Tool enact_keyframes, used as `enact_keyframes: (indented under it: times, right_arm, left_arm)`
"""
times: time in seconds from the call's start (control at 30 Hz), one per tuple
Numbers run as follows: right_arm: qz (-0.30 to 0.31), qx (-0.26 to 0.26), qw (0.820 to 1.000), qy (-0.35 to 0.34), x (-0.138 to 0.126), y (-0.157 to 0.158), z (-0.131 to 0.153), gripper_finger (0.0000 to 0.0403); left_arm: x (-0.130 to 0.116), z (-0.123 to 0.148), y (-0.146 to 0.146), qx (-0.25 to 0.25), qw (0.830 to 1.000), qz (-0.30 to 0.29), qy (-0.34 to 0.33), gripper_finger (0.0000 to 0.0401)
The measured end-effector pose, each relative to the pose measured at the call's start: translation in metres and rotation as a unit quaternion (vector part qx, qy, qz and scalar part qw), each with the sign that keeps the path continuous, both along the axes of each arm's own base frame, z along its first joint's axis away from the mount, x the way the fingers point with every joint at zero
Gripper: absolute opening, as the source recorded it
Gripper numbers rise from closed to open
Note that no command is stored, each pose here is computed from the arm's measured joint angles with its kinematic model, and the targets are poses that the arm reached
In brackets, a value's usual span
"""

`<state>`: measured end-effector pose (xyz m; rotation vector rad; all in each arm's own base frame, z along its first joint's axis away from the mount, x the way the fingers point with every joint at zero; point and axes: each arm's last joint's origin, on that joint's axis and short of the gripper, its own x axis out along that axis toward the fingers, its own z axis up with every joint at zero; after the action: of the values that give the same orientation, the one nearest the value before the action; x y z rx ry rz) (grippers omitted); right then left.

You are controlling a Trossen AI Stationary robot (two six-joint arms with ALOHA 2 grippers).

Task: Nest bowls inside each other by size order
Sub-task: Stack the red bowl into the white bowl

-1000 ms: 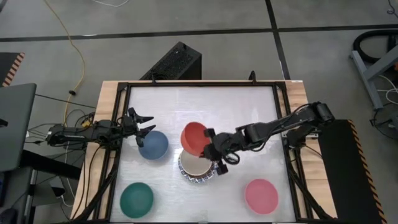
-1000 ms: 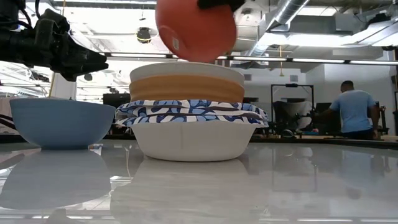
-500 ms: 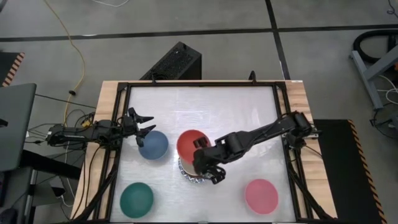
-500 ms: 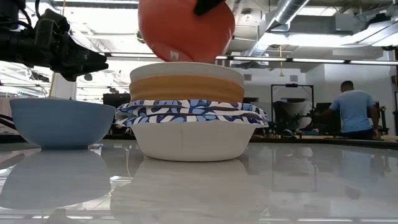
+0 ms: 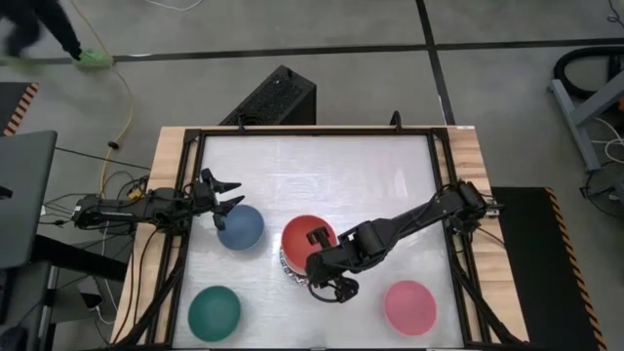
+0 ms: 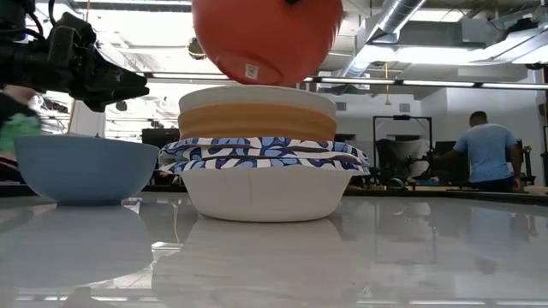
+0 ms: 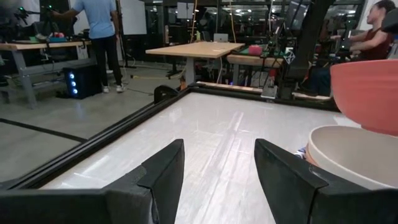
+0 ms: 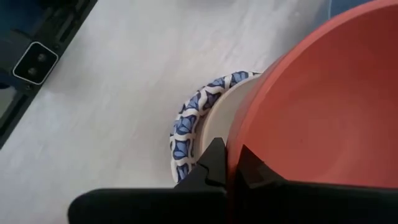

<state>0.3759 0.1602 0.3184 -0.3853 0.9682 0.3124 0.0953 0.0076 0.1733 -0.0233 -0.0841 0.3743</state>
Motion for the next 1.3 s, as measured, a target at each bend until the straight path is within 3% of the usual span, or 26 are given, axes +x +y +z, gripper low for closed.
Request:
enact_keyframes:
  times: [0.3,0.73,1.3]
  right_arm:
    - [-0.021,0.014,1.000,-0.002,0.002,-0.003,0.000,0.0008]
    - [-0.016,0.019,0.998,0.053,0.015,0.001,-0.031,0.0008]
    - [-0.032,0.026,0.998,0.057,0.019,-0.007,-0.033,0.0008]
  left_arm:
    - [0.000,0.000,0.000,0.000,1.000,0.000,0.000,0.0185]
    - [0.000,0.000,0.000,0.000,1.000,-0.002,0.000,0.0185]
    - [0.000,0.000,0.000,0.000,1.000,-0.002,0.000,0.0185]
